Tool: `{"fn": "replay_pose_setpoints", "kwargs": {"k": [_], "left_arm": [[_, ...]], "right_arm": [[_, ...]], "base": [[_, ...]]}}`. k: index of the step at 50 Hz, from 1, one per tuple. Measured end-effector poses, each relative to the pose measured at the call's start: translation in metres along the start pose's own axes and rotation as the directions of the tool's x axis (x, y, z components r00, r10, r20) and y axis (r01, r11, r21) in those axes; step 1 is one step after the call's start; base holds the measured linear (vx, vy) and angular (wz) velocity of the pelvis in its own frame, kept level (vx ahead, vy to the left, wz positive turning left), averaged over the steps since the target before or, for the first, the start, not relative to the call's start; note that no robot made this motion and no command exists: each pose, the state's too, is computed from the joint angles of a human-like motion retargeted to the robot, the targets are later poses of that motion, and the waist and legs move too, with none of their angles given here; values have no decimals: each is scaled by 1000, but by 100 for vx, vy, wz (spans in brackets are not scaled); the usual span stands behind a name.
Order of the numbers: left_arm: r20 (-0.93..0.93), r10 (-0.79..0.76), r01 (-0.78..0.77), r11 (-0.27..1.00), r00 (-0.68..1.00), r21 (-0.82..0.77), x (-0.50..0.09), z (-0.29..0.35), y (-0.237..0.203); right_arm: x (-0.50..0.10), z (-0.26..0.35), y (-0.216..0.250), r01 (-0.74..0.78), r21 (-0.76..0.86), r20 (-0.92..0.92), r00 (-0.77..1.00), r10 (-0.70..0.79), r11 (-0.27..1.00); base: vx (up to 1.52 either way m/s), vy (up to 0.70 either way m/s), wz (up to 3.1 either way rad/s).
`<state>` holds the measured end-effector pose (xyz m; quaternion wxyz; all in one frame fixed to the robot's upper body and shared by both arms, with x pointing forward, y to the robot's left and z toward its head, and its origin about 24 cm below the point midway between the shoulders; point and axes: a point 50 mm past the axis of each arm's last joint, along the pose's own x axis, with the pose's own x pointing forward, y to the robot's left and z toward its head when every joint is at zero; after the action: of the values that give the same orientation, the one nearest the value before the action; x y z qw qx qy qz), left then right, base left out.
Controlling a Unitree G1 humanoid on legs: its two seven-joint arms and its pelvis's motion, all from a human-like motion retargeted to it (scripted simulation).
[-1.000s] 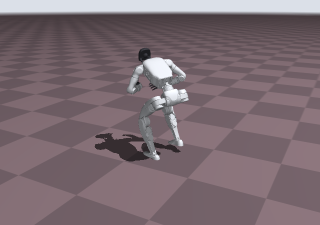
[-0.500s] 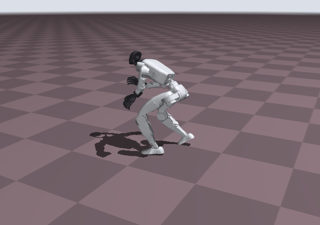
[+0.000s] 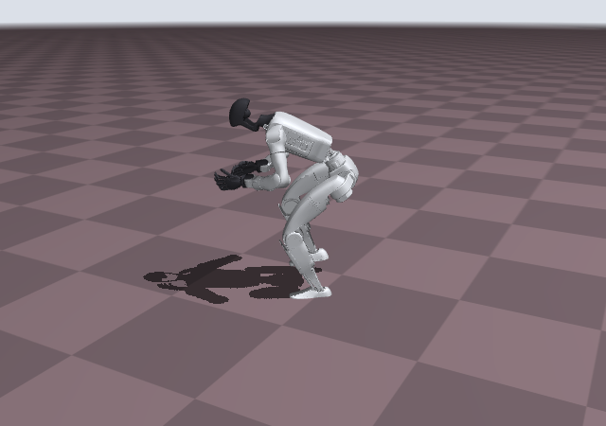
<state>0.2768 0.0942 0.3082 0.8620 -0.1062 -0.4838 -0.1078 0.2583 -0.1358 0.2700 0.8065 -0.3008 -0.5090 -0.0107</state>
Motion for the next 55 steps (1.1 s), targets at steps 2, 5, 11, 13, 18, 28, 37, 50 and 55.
{"fn": "replay_pose_setpoints", "kwargs": {"k": [2, 5, 11, 13, 18, 28, 37, 50, 55], "left_arm": [[96, 59, -53, 997, 994, -55, 16, 18, -11], [221, -49, 62, 997, 974, -50, 27, 45, -36], [252, -125, 96, 988, 960, 122, 26, 49, -27], [166, -93, 72, 989, 982, 131, 13, 34, -12], [-139, 168, -141, 972, 976, 190, -54, -9, 57], [-392, 730, -597, 683, 559, 420, -212, 1, 165], [-435, 745, -694, 651, 506, 307, -217, -17, 162], [-300, 316, -274, 946, 900, 173, -70, -39, 81], [-159, 112, -76, 974, 981, 215, -25, -25, 37]], "right_arm": [[5, 7, -3, 51, 25, 41, 998, -52, 998], [11, 15, 2, 52, 50, 85, 995, -56, 997], [19, 19, 3, 24, 48, 112, 993, -30, 999], [19, 20, 4, 16, 57, 110, 994, -23, 998], [24, 31, 5, -8, 100, 158, 987, -7, 995], [44, 59, 8, -51, 194, 284, 959, -6, 980], [53, 60, 1, 59, 161, 286, 953, -103, 985], [-4, 11, 21, 7, 331, -41, 999, 7, 943], [-11, 9, 25, -27, 306, -43, 998, 42, 952]], "base": [[27, -2, 72], [29, -3, 116], [43, -25, 108], [45, -30, 84], [40, -31, 88], [33, -26, 103], [26, -9, 101], [36, -1, 58], [26, -3, 35]]}}
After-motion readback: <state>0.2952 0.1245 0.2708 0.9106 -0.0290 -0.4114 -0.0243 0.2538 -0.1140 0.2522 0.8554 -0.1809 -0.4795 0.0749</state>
